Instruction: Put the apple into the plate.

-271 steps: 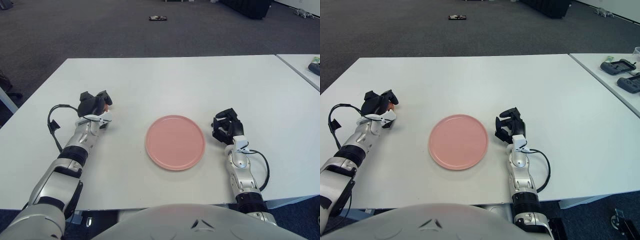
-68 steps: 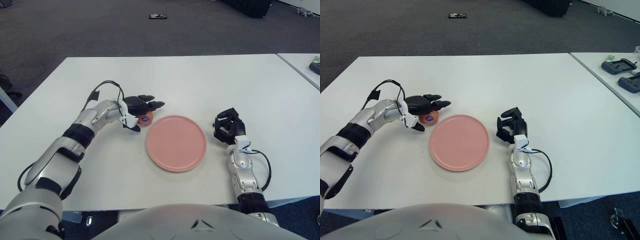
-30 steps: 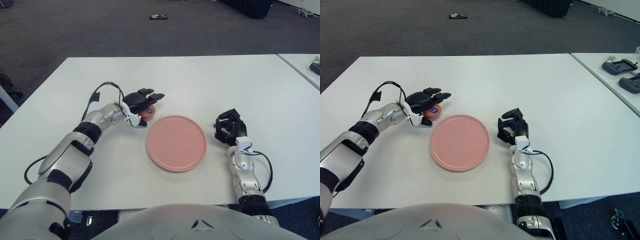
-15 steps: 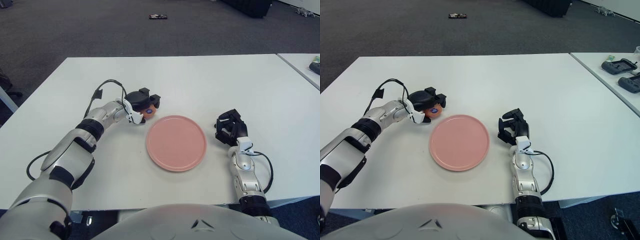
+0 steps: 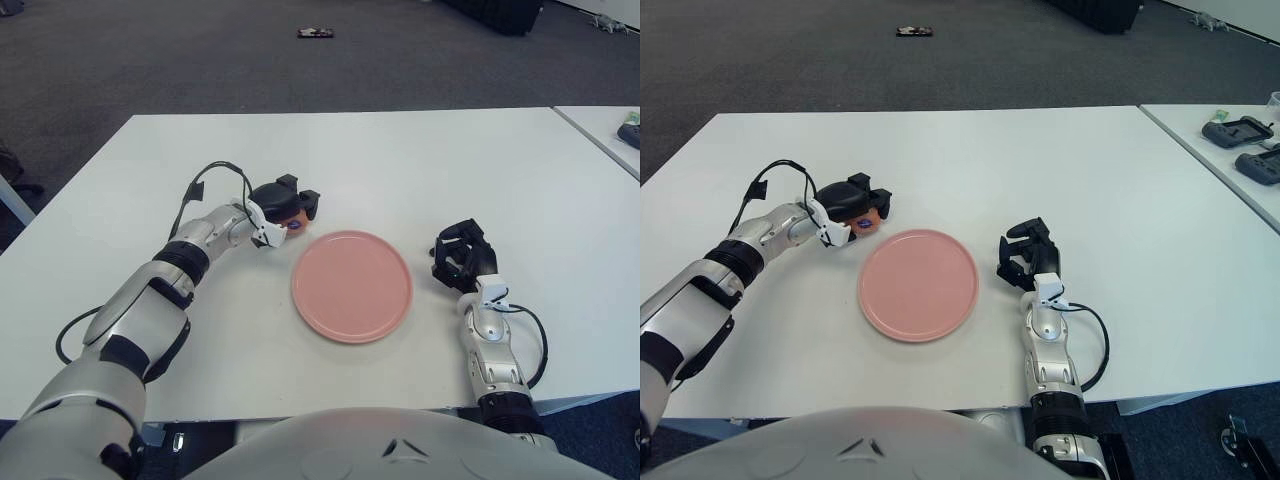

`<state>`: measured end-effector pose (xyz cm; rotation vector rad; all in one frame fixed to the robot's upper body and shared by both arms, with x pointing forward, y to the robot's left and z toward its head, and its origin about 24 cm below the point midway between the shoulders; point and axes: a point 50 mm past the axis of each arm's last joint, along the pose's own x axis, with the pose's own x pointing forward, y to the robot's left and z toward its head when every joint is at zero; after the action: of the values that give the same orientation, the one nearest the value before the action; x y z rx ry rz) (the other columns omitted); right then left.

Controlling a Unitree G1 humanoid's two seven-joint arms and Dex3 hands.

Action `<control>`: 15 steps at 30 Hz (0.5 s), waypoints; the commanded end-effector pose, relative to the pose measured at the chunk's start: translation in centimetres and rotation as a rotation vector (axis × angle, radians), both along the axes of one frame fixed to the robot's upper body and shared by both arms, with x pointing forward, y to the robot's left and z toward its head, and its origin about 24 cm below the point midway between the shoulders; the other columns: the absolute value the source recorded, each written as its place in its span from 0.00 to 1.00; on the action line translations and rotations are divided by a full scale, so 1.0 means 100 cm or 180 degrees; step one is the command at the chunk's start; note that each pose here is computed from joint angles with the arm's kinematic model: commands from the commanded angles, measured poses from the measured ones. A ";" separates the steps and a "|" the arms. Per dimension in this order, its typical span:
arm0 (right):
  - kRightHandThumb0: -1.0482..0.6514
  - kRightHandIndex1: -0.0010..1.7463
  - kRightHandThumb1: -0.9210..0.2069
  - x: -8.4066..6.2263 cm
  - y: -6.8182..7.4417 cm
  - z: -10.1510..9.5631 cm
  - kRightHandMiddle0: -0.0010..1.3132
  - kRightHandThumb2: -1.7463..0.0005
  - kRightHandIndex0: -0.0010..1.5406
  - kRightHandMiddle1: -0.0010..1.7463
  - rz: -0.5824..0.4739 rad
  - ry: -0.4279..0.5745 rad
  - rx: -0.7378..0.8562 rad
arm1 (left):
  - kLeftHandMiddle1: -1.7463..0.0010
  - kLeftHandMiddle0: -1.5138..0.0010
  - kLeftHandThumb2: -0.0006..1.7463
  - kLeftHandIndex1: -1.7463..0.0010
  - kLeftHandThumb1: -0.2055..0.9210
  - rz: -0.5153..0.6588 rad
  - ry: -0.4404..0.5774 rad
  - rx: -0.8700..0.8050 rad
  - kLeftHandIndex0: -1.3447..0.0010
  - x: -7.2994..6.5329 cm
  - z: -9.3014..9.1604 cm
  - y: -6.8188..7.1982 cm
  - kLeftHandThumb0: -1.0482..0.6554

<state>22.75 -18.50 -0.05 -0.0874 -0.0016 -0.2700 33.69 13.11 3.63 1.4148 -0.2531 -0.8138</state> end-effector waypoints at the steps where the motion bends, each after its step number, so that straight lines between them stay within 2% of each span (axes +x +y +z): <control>1: 0.38 0.82 0.32 -0.003 -0.003 -0.002 0.32 0.41 0.37 1.00 -0.0088 0.0041 0.0035 | 0.07 0.37 0.98 0.00 0.12 0.0127 0.0291 0.0172 0.50 -0.007 -0.017 0.009 0.61; 15: 0.38 0.82 0.33 -0.003 -0.005 -0.001 0.32 0.41 0.36 1.00 -0.0094 0.0008 0.0034 | 0.08 0.36 1.00 0.00 0.09 0.0270 0.0302 0.0127 0.48 -0.006 -0.015 0.010 0.62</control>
<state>22.65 -18.64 -0.04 -0.0843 -0.0017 -0.2815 33.87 13.22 3.80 1.3923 -0.1998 -0.7889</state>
